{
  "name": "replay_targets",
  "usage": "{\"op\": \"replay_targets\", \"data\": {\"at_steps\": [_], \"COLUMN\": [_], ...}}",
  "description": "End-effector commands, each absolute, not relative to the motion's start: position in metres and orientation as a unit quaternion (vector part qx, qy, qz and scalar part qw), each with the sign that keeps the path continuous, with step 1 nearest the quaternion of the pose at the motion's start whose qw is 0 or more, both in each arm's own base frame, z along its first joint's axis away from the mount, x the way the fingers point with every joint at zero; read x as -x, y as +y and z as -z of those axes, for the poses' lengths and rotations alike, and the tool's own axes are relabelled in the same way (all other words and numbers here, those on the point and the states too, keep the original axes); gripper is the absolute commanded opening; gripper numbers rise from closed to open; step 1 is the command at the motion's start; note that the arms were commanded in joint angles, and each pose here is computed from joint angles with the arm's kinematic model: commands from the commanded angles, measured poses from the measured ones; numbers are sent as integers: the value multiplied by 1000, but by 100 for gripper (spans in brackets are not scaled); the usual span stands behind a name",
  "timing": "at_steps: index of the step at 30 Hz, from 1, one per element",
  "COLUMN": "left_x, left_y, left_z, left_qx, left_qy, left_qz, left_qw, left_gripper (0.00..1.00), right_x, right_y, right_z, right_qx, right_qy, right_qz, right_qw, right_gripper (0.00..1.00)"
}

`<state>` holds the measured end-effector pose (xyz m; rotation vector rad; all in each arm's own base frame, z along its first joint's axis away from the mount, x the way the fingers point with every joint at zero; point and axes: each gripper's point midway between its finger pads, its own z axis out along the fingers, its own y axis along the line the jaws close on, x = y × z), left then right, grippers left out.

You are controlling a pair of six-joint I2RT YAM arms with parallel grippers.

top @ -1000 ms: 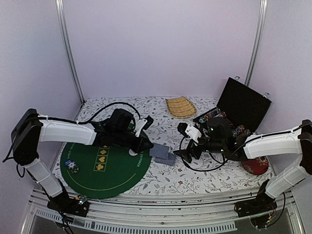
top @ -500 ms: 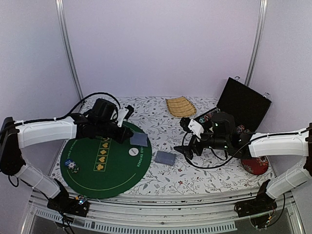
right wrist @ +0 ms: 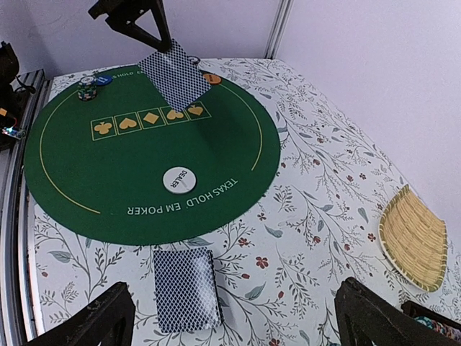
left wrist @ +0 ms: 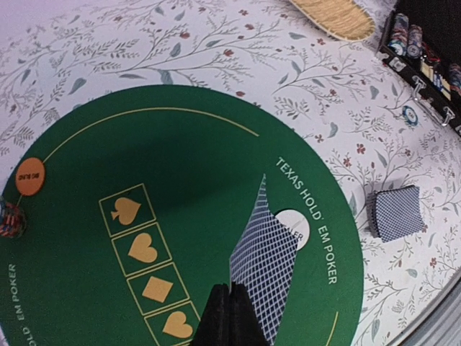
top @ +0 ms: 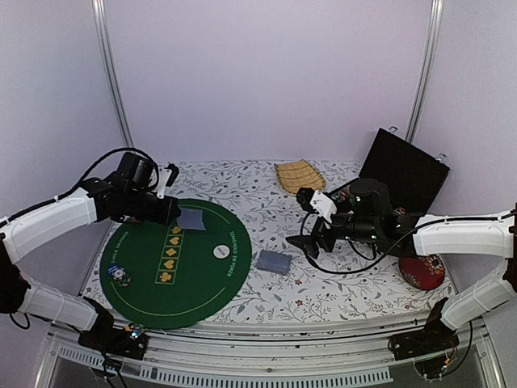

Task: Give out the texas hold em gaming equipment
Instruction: Distribute the poker card in the big blind area.

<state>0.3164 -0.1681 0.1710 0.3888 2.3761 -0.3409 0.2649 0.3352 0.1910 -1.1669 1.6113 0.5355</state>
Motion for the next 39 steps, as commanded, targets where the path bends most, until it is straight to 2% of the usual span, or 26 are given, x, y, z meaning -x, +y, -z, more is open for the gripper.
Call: {"op": "replay_targets", "data": {"at_steps": [1,14,30,39], "left_x": [-306,-310,-329,-322], "left_y": [-143,-118,-52,-24], "left_z": [-159,-156,-137,-118], "left_qx": [-119,-78,72,130], "left_qy": [935,941,926,921], "left_qz": [118,123,168,169], "left_qw": [314,306,330,327], "left_gripper": [0,0,0,0], "right_x": [-265,-264,-262,-258], "right_y": [337,337,331,326], "right_z": [-213,-215,-210,-208], "right_qx": [491,506,515,519], "right_qy": [652,640,630,627], "right_qz": [-227,-221,-213,-210], "right_qw": [531,534,540,542], "right_gripper": [99,99,99,99]}}
